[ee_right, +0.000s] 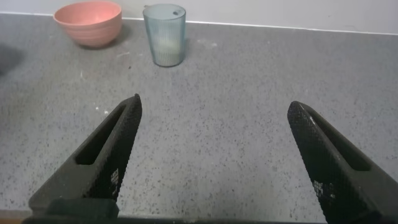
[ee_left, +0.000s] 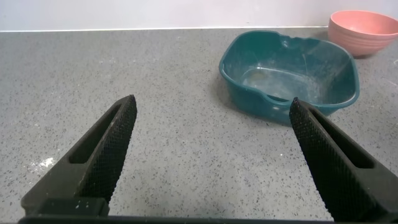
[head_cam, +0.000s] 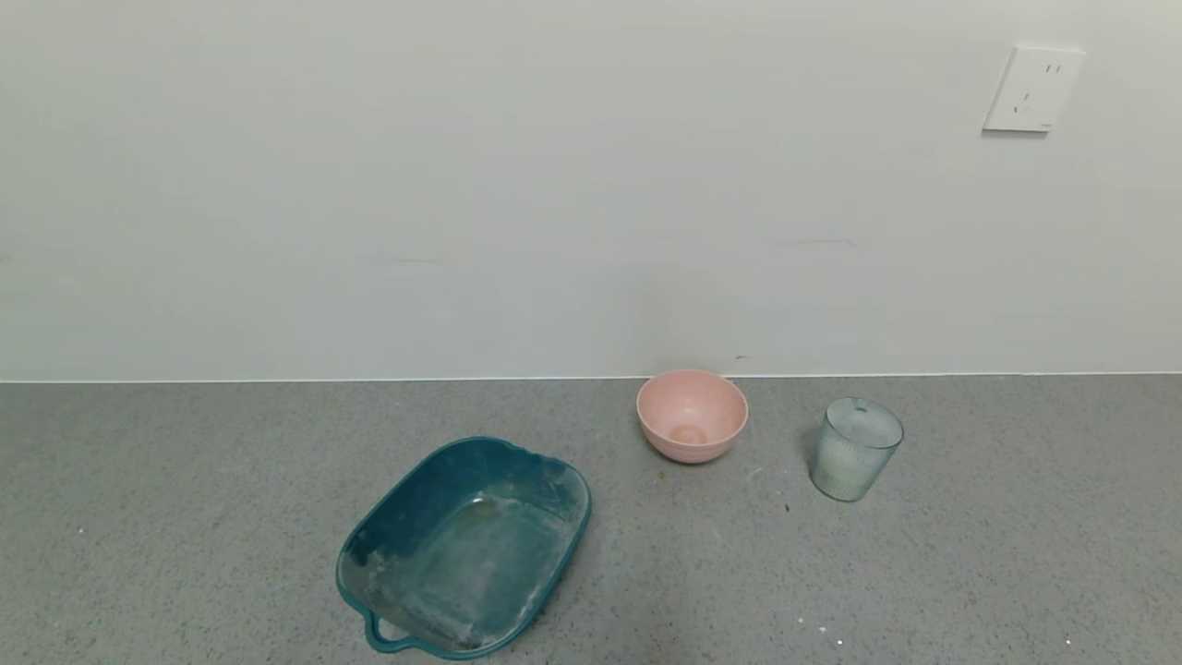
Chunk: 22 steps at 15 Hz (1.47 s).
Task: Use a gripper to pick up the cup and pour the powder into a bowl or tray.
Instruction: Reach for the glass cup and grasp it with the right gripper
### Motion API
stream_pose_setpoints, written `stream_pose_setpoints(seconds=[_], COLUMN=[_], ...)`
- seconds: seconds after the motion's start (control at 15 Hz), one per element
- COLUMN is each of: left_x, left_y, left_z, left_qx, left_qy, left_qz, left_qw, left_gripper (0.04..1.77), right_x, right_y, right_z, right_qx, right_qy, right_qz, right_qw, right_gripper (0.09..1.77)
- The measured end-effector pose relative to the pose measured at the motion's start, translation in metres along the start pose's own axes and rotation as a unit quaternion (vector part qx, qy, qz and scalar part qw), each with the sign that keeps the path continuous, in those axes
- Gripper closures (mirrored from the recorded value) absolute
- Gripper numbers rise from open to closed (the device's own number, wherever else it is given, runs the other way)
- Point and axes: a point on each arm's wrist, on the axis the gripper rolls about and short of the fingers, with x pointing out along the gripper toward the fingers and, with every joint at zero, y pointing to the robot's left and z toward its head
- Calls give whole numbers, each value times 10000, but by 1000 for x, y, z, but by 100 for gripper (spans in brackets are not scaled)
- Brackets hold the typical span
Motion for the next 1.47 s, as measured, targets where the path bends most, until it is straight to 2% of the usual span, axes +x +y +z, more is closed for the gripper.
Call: stream_pose_setpoints(seconds=[0.13,0.27,0.4,0.53,0.87,1.13,1.47], left_x=[0,0,0,0,0,0,0], left_y=[0,0,0,0,0,0,0], left_z=[0,0,0,0,0,0,0], left_qx=[0,0,0,0,0,0,0], left_qy=[-2,-2,-2,0,0,-4,-2], left_qz=[0,0,0,0,0,0,0], left_qw=[10000,10000,10000,10000,10000,10000,10000], left_gripper=[5,5,5,5,5,5,5], right_x=[-3,-8,-7,0,48,105,169], right_y=[0,-1,-1,-1,-1,0,8], right_z=[11,37,63,83,122,127,98], right_qx=[11,11,-36,-158,-230,-221,11], right_qy=[-150,-370,-408,-267,477,1157,2242], right_qz=[-30,-37,-46,-55,-40,41,258], right_qw=[9999,9993,9992,9995,9986,9930,9742], right_gripper=[15,15,15,15,15,15,15])
